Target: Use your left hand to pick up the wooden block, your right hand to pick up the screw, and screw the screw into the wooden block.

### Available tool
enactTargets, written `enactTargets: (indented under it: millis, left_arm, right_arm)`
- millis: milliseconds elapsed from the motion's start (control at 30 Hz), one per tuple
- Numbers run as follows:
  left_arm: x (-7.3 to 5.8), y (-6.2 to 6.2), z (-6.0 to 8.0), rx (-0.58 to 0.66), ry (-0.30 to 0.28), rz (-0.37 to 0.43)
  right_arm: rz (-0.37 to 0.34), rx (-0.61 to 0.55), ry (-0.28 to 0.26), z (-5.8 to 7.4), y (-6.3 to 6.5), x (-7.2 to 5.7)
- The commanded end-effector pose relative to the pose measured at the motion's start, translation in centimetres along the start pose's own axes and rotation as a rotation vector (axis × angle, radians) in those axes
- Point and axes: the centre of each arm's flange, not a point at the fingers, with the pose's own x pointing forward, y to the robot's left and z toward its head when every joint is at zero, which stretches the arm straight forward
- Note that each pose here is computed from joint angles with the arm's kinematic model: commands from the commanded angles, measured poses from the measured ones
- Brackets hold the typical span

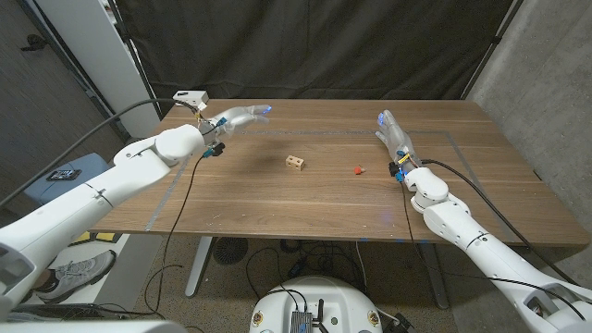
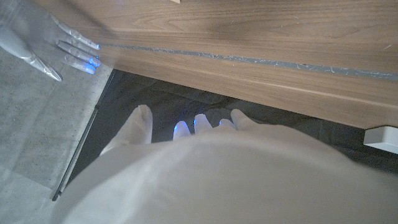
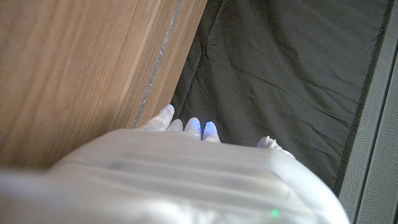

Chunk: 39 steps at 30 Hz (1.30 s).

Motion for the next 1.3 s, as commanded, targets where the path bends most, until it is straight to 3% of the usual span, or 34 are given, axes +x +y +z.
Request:
enactTargets:
  millis: [33,333,767,1067,1300]
  left_arm:
    - [0.1,0.8,1.7,0.255,0.007,-0.046]
    - [0.4,0.7,3.4,0.438,-0.014,-0.038]
    - [0.4,-0.5,5.0,0.655,-0.091,-0.048]
    - [0.5,-1.7,6.8,0.855,-0.087,-0.056]
    - [0.7,-2.6,7.0,0.888,-0.077,-0.084]
  right_arm:
    - [-0.022,0.019,0.003,-0.4,0.5,-0.3]
    - [-0.035,0.028,0.000,-0.5,0.6,-0.4]
    - [-0.069,0.039,0.011,-1.1,0.8,-1.0]
    - [-0.081,0.040,0.017,-1.3,0.8,-1.1]
    - [-0.088,0.043,0.020,-1.4,0.9,-1.1]
